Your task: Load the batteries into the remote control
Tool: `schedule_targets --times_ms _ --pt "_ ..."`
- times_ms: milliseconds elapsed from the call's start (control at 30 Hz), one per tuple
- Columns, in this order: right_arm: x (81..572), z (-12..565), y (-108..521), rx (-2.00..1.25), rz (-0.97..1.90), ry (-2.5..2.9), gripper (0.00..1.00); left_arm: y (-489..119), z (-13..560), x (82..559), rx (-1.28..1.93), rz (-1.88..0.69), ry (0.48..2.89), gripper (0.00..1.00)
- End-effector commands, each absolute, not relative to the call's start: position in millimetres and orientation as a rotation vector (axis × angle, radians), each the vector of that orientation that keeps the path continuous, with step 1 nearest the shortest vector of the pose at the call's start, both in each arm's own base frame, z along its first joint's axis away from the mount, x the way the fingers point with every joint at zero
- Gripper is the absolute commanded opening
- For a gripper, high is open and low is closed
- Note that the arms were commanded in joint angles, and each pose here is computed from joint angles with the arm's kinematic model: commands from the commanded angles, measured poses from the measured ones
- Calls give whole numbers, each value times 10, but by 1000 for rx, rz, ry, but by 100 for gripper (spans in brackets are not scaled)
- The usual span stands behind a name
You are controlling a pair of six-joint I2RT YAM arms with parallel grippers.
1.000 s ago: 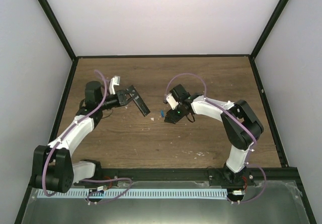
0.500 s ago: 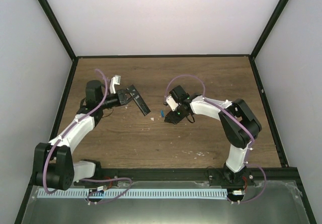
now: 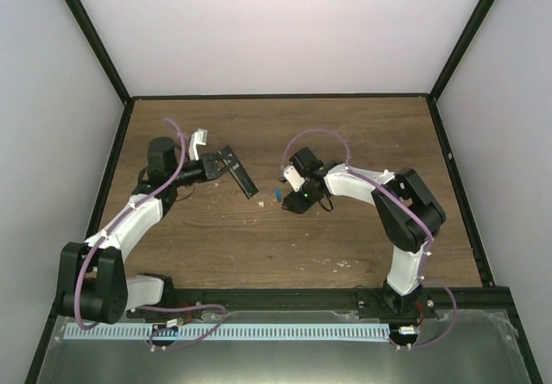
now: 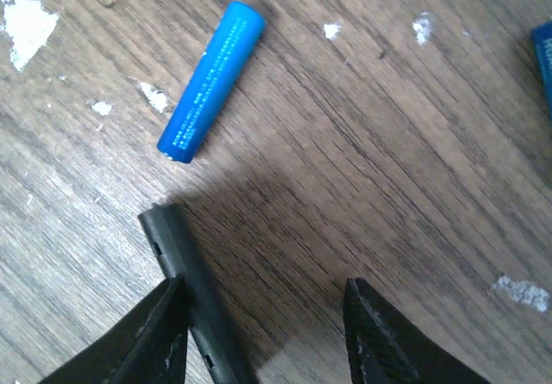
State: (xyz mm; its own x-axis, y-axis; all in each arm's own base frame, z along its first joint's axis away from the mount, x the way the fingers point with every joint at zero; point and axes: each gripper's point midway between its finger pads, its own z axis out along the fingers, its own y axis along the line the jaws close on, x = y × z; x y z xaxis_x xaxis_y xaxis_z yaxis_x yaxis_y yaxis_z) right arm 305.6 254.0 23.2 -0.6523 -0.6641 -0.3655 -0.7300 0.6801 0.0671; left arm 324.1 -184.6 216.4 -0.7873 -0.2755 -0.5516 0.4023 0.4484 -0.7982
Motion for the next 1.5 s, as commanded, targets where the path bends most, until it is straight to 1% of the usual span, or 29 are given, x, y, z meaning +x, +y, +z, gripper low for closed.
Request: schedule_targets --times_ms 0,67,133,267,300,467,700,800,1000,1167,1400,1467 --pt "3101 236 2620 -1142 322 2571 36 -1856 2336 3314 143 -1376 2015 0" --pt "3082 217 2636 -1155 339 2577 24 -1856 2341 3322 142 -1374 2014 0" --pt "3062 200 2651 -1168 356 2583 14 -1856 2340 3327 142 -1373 2015 0" --pt "3055 224 2637 -1165 351 2578 2 -1850 2331 3335 139 -1371 2018 0" --pt "3056 237 2618 -1162 338 2576 1 -1849 2325 3338 136 -1371 2020 0" --pt "3132 380 2412 -1097 179 2562 1 -1808 2364 3371 113 -1343 2014 0" --pt "3348 662 1745 -830 -313 2537 1 -1707 2447 3419 77 -1260 2006 0" --pt "3359 607 1494 -762 -498 2542 1 -1684 2458 3433 67 -1253 2004 0" --pt "3322 303 1202 -744 -755 2556 1 -1667 2444 3440 57 -1253 2008 0" --pt "3323 222 1127 -724 -857 2529 1 -1651 2434 3443 46 -1252 2010 0" --pt "3296 149 1174 -754 -858 2524 1 -1651 2450 3460 42 -1256 2007 0" --pt "3271 128 1209 -771 -853 2524 2 -1652 2450 3465 41 -1256 2008 0"
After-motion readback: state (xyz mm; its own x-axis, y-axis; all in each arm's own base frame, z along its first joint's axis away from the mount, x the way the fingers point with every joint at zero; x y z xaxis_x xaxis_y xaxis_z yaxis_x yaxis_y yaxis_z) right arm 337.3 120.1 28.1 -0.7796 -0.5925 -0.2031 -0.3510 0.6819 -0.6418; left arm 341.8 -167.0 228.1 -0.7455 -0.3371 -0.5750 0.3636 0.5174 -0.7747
